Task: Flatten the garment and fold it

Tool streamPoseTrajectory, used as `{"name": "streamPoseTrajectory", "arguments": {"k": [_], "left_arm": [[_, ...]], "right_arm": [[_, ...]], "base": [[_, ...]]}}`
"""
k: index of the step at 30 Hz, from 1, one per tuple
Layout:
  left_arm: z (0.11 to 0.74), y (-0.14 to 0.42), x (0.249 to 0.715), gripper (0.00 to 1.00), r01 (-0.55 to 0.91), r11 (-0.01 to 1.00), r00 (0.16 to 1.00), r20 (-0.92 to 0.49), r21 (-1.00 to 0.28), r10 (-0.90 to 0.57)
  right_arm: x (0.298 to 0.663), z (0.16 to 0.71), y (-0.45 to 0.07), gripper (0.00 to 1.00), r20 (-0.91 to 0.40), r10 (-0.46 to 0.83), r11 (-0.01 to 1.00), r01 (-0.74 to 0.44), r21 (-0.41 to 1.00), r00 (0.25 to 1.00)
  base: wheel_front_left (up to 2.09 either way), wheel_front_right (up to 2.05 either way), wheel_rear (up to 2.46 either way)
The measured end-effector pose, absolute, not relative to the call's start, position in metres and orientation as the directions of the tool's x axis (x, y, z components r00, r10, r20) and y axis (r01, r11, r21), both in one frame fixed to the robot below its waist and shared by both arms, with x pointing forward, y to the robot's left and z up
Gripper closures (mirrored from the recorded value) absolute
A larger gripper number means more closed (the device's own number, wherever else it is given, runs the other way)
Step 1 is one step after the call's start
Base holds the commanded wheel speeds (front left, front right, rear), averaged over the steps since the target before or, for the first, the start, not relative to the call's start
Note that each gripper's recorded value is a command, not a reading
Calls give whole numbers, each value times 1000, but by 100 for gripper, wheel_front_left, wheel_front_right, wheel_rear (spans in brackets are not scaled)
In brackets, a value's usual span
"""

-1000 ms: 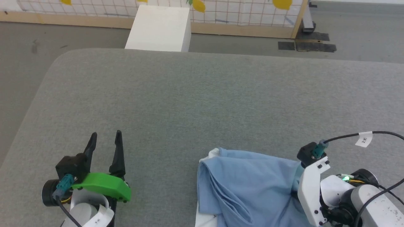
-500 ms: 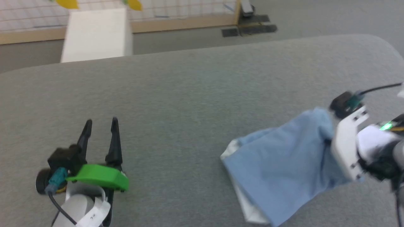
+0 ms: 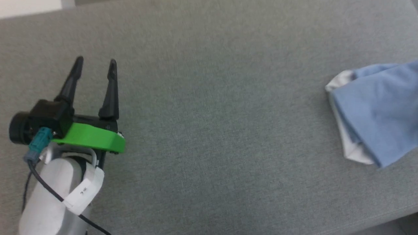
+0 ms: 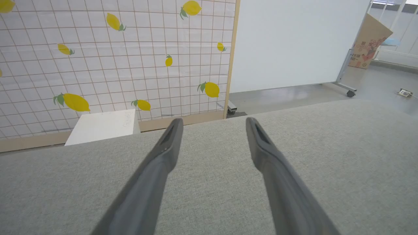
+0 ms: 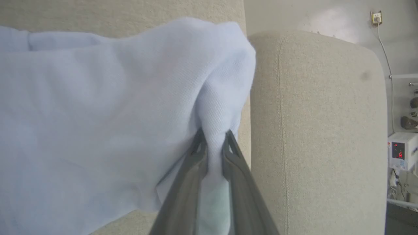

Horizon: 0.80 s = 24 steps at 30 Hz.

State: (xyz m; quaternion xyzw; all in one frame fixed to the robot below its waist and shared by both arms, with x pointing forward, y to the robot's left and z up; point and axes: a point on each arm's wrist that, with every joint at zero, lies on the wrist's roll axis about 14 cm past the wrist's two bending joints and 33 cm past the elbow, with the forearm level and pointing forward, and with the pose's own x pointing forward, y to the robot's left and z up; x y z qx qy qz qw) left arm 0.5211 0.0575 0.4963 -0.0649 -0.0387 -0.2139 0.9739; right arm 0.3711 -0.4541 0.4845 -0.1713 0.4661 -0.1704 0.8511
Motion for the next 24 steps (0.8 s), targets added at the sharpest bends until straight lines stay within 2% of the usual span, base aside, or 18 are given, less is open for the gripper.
{"name": "streamPoseTrajectory", "arguments": {"k": [7, 13, 14, 15, 16, 22, 24], "left_arm": [[451, 67, 540, 0, 403, 910, 915, 16, -92, -404], [414, 75, 551, 0, 391, 916, 916, -58, -85, -397], [410, 75, 551, 0, 392, 916, 915, -65, -86, -398], [407, 75, 552, 0, 392, 916, 915, -68, -89, -398], [404, 74, 553, 0, 393, 915, 914, -71, -92, -400], [399, 67, 559, 0, 405, 909, 908, -70, -99, -412], [400, 66, 559, 0, 407, 909, 908, -71, -95, -414]], "right_arm": [[390, 453, -484, 100, -717, -527, 845, 195, -498, 457], [393, 415, -496, 100, -730, -573, 818, 206, -536, 373], [393, 412, -498, 92, -728, -582, 812, 203, -547, 362], [391, 408, -500, 60, -729, -592, 805, 200, -559, 345], [390, 406, -503, 0, -724, -602, 797, 202, -569, 337], [376, 419, -523, 0, -688, -660, 751, 236, -617, 302], [378, 431, -528, 0, -663, -673, 739, 261, -621, 328]], "base": [[0, 0, 0], [0, 0, 0], [0, 0, 0], [0, 0, 0], [0, 0, 0], [0, 0, 0], [0, 0, 0]]}}
